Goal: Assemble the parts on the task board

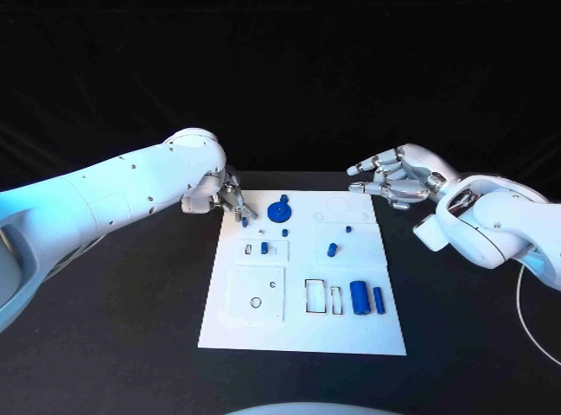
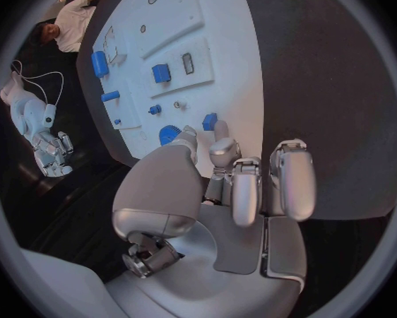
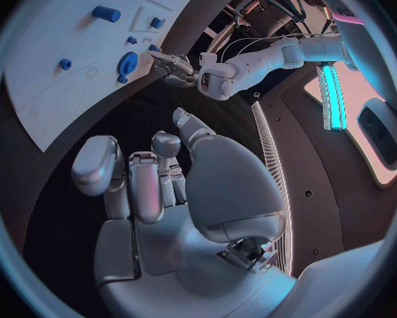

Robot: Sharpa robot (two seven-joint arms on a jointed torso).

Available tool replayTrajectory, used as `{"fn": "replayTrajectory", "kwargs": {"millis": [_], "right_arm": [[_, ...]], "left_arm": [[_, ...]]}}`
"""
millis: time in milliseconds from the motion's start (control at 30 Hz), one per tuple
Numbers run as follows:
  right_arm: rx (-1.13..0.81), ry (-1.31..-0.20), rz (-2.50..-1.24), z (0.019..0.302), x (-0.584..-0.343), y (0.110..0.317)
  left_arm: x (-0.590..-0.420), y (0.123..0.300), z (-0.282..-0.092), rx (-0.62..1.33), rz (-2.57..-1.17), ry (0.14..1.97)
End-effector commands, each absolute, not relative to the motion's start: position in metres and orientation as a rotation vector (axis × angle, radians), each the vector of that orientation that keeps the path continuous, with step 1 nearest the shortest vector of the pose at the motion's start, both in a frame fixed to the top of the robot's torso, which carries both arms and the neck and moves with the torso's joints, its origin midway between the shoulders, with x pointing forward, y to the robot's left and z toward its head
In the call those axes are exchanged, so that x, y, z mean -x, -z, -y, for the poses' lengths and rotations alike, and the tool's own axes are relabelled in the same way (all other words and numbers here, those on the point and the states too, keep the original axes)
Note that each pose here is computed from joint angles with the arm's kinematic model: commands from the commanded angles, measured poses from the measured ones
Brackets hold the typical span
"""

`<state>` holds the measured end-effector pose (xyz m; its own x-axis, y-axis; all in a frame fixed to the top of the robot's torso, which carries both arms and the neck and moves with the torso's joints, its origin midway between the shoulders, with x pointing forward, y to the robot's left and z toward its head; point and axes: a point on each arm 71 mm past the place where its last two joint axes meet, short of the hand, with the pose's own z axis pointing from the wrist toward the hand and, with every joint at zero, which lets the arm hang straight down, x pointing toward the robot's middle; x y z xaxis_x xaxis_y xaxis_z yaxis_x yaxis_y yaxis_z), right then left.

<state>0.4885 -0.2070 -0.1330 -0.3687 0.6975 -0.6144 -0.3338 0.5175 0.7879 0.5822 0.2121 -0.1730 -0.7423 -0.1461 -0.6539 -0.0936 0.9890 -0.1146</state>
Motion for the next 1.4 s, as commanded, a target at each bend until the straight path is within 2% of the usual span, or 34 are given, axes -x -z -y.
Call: {"fn": "replayTrajectory", "kwargs": {"millis": [33,1400], "right_arm": [[-0.311,-1.126,-1.615,0.2062,-0.4882,0.1333],[-0.310,-1.128,-1.617,0.2057,-0.4885,0.1335]], "left_arm": [[-0.5813,0.1742,-0.2099,0.139,-2.430,0.103],[-0.5812,0.1788,-0.2086,0.138,-2.448,0.101]]}}
